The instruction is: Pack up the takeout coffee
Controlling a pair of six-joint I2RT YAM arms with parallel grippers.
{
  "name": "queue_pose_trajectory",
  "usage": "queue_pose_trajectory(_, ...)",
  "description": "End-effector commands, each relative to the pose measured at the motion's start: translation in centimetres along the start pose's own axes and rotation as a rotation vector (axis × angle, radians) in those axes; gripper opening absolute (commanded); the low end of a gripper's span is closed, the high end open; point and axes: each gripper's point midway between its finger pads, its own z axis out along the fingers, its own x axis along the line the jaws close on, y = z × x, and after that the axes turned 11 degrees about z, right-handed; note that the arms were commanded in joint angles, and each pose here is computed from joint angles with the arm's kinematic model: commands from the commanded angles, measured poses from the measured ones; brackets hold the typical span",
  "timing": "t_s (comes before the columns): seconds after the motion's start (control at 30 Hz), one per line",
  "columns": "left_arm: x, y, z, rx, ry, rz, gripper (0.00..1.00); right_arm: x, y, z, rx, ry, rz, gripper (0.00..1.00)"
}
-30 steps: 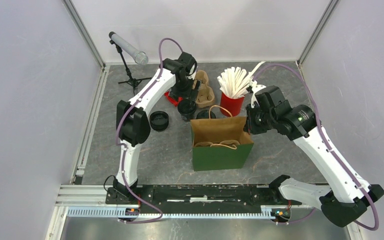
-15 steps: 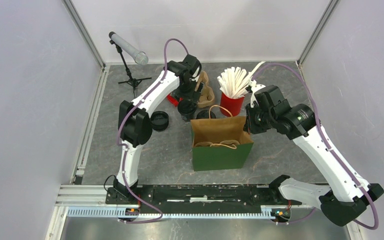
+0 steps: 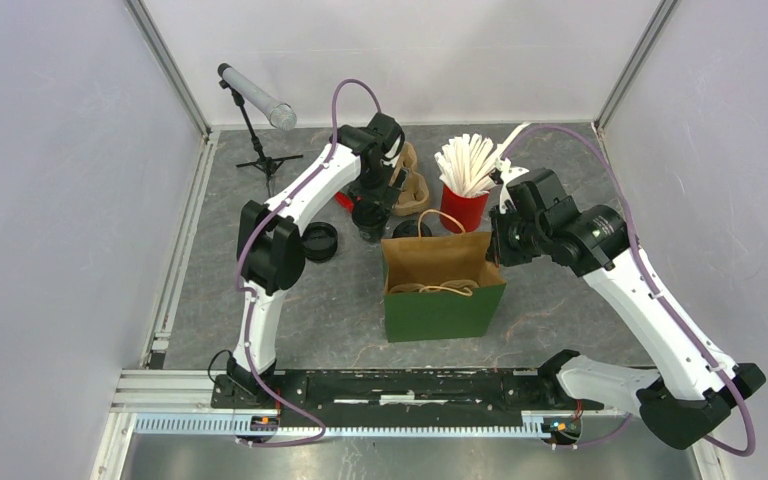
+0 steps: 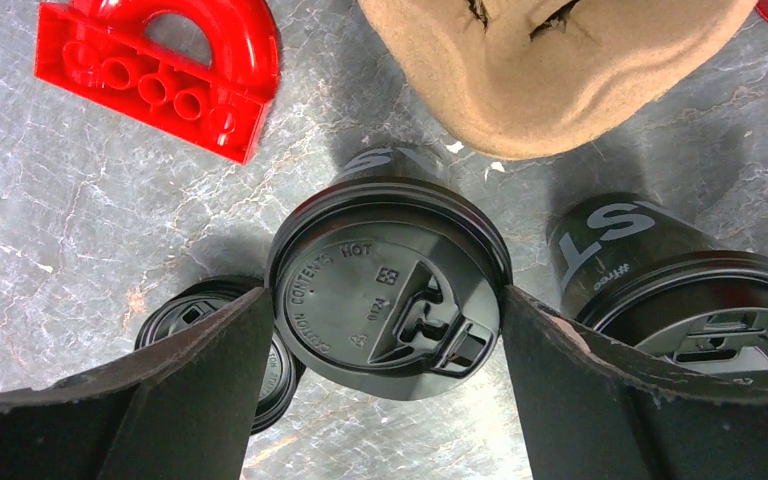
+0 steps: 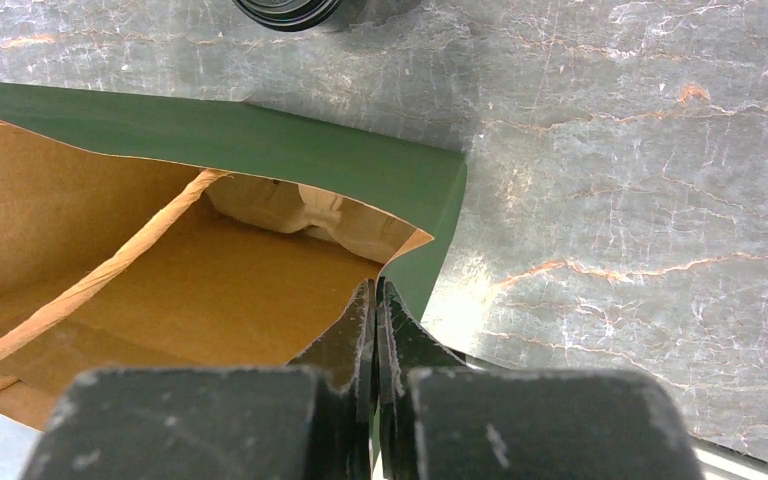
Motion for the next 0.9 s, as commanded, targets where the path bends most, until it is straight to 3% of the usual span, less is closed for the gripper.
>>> queue_pose_trajectory(0.0,0.2,0.3,-0.5,-0.034,0.015,0.053,0.89,-0.2,0.5,-0.4,-0.010,-0.017,-0.013,0.00)
queue_pose_trajectory(0.3,-0.1,-0.2,-0.7,-0.034,0.002,0.057,0.84,-0.4,0.4,-0.2,-0.010,-0.027,-0.007,0.00)
queue_pose_trajectory(0.47,-0.9,0.0,-2.0,-0.052,-0.013,0.062,0.73,-0.7,0.6,-0.5,-0.027,-0.042,0.001,0.00)
queue_pose_trajectory(0.87,-4.0,-0.3,-12.5,-0.156,-0.077,0.007,0.60,-0.7,0.3,-0.5,-0.090,0.007,0.010,0.00)
